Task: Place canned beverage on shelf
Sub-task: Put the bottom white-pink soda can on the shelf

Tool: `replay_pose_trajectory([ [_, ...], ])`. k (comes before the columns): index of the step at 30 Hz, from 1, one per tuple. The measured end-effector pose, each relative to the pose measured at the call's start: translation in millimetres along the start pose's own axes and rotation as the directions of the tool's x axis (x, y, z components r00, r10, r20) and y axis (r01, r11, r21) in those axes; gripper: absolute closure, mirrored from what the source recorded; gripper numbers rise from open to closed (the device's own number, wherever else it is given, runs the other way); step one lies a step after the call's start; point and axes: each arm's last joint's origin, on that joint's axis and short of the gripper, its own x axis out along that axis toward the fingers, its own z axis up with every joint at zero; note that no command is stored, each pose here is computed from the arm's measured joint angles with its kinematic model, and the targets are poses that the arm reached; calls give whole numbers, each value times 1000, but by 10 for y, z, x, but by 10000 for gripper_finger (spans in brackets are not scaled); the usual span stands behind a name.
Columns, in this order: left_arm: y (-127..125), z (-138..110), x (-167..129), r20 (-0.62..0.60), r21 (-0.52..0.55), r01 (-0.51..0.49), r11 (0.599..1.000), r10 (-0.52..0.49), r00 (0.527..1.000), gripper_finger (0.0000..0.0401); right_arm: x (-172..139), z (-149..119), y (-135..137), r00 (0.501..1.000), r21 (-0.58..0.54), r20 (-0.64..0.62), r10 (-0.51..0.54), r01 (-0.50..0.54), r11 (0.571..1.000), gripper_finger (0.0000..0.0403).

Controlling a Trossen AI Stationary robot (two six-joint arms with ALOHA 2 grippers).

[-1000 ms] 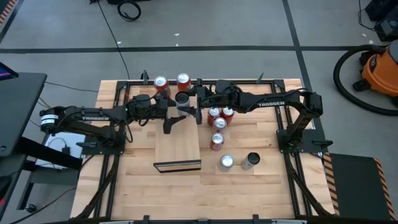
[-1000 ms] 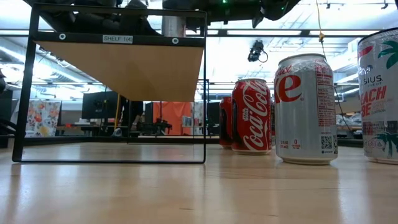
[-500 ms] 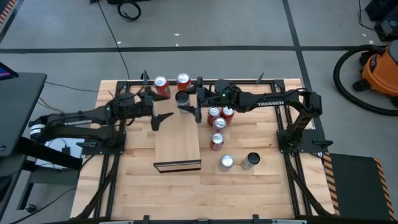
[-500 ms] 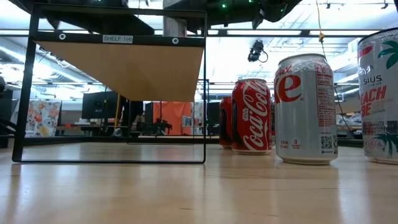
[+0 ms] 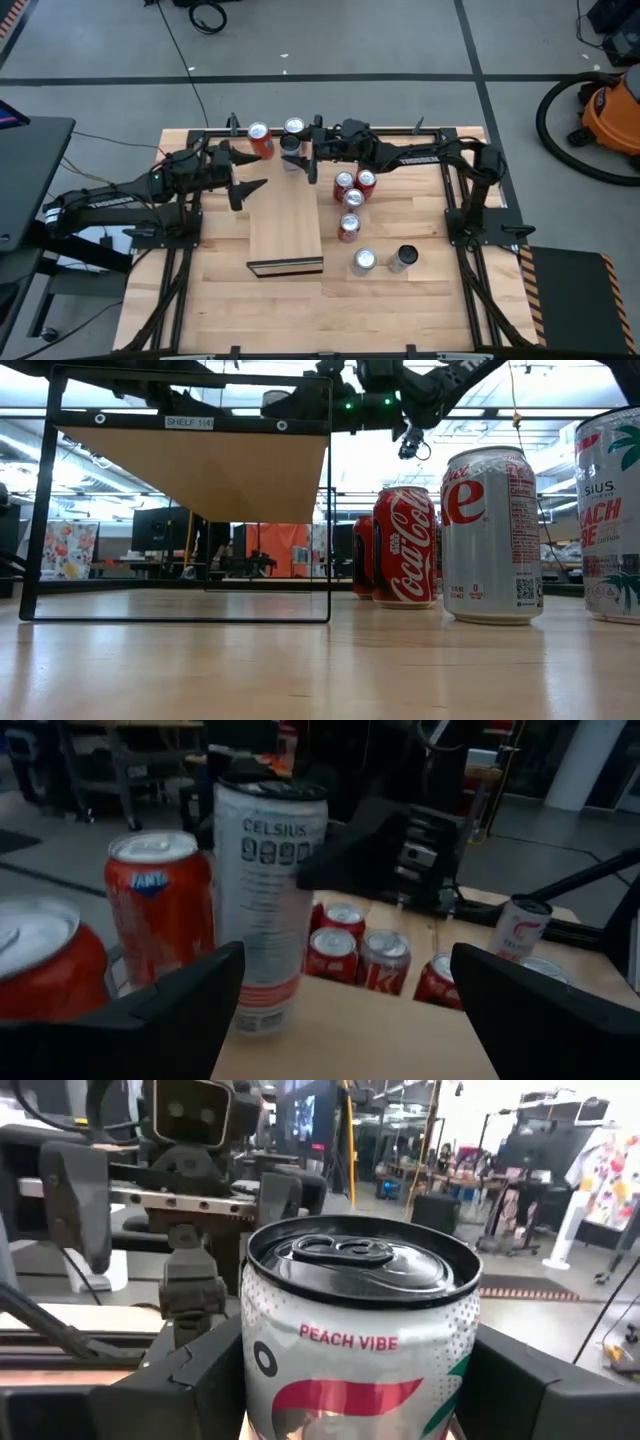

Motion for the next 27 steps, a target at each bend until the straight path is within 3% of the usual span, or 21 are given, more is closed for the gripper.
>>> replay_pose_trajectory([
  [15,-116,-80,0,-56,-33,67,997,-69,996,35,30,-93,20,999,26,-45,-24,26,999,112],
  [27,-115,-81,0,-52,-26,36,999,-37,998,35,23,-88,32,998,40,-58,-20,22,999,83],
])
